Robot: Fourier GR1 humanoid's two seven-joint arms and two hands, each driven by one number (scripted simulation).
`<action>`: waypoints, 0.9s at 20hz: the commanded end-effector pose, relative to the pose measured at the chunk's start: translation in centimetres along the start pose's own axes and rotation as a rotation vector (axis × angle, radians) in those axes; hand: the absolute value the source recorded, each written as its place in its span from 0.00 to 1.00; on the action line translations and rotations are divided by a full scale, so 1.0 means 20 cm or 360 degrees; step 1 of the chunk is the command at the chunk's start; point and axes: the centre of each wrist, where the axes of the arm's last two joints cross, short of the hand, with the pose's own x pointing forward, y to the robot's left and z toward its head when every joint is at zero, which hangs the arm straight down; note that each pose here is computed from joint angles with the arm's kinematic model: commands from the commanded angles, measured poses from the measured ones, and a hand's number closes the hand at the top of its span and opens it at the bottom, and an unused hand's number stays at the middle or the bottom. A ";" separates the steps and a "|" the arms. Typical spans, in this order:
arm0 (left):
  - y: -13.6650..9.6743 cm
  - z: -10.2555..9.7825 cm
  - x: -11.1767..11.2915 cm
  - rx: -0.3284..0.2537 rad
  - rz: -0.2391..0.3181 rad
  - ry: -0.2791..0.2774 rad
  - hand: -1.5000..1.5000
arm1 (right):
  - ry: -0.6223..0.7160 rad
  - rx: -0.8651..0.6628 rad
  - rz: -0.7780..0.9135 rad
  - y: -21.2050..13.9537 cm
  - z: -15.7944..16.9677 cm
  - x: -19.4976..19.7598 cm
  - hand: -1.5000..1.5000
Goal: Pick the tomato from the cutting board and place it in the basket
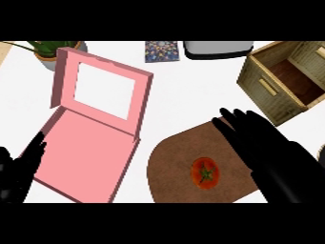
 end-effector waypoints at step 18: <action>-0.18 0.00 -0.06 -0.0181 0.0027 0.0170 0.50 | 0.0181 0.0241 -0.0014 -0.20 0.28 0.14 0.00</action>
